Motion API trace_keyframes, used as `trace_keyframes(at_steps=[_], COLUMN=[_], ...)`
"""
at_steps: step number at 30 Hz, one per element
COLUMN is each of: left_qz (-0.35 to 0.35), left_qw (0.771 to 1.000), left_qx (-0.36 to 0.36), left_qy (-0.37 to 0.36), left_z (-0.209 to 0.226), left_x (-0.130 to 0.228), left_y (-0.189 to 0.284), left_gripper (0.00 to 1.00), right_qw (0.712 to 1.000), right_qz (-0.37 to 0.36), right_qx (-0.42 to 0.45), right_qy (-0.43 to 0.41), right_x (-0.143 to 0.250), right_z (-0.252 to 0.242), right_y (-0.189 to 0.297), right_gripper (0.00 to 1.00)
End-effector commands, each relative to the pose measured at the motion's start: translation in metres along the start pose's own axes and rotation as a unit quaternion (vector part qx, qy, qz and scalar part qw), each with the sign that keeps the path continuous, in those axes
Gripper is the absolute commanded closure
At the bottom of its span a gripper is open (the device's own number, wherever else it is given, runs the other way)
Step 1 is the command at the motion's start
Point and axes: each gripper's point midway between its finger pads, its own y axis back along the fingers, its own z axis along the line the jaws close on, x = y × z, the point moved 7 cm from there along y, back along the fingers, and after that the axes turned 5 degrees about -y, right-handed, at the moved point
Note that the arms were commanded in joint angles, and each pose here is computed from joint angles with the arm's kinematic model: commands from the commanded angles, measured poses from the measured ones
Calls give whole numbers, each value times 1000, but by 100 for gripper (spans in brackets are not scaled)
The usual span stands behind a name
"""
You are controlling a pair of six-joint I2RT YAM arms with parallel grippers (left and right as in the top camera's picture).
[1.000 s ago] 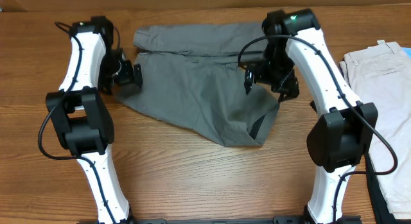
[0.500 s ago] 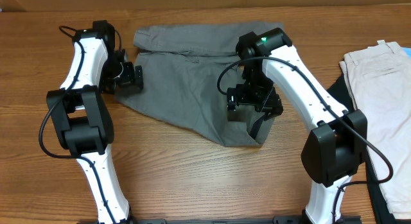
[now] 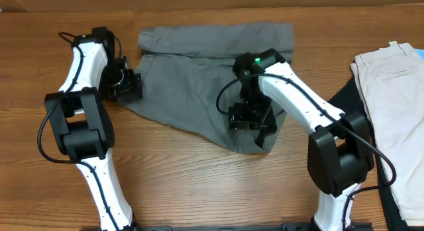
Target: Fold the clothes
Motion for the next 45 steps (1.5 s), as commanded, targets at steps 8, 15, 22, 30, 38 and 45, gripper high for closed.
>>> trace_keyframes(at_steps=[8, 15, 22, 30, 38, 45], left_qz=[13, 3, -4, 10, -103, -227], left_qw=[1000, 1000, 1000, 1000, 994, 974], left_qx=[-3, -2, 0, 15, 11, 7], left_qy=[0, -5, -14, 8, 22, 14], left_z=[11, 11, 11, 8, -3, -15], left_x=[2, -1, -3, 2, 7, 52], left_y=[-10, -11, -13, 0, 134, 244], left_gripper=[30, 57, 96, 96, 96, 96], right_qw=[999, 999, 999, 994, 964, 930], right_qz=[-32, -34, -39, -82, -232, -329], right_qx=[10, 15, 23, 14, -86, -123], right_qy=[-14, -26, -28, -63, -100, -111], right_x=[1, 0, 0, -9, 0, 41], right_z=[2, 1, -1, -12, -58, -95], right_y=[4, 4, 4, 22, 134, 207], right_gripper=[57, 92, 96, 96, 96, 96])
